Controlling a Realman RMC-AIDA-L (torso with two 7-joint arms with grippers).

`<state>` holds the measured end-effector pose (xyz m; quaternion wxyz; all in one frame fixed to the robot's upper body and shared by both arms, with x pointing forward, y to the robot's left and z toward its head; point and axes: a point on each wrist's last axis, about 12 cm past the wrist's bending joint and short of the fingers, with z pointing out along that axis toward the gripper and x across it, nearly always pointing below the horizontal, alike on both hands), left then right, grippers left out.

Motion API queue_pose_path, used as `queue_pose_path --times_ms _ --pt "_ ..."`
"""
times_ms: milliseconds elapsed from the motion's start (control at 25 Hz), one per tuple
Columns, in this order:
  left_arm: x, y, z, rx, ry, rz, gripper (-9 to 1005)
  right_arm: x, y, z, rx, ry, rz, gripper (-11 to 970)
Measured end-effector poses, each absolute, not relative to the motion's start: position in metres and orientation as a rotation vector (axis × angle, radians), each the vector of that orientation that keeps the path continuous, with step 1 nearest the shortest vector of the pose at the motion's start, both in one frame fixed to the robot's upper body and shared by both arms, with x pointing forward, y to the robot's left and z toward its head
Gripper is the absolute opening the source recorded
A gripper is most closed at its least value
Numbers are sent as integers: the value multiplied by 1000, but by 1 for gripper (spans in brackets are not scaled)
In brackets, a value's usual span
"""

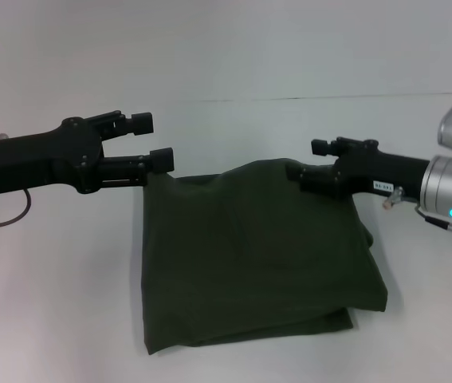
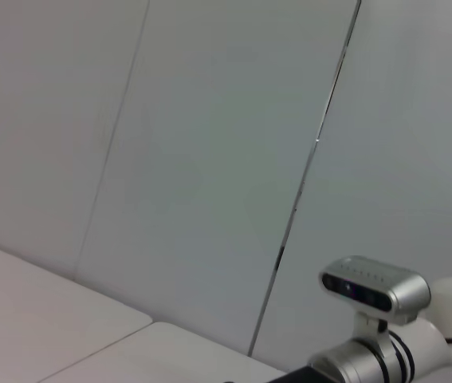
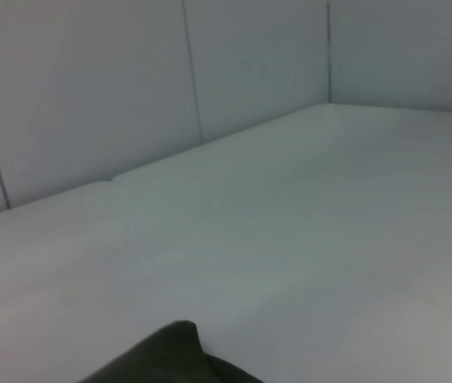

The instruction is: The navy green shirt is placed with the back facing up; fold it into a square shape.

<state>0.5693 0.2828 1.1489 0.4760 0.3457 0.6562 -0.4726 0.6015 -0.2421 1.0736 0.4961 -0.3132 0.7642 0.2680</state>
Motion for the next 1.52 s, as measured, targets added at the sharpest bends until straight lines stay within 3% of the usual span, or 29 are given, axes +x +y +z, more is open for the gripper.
queue_pose_path --times_ms 640,1080,1280,1520 --pt "574 279 1151 863 1623 -1148 936 606 -241 1046 -780 1981 455 732" --pt "571 281 1149 863 1627 -1156 937 596 -236 1082 -738 1757 775 733" --pt "569 282 1146 866 1644 -1154 937 584 -222 1068 -889 1828 811 732" --pt "569 283 1144 865 1658 -1148 937 572 -234 1047 -957 1933 737 732"
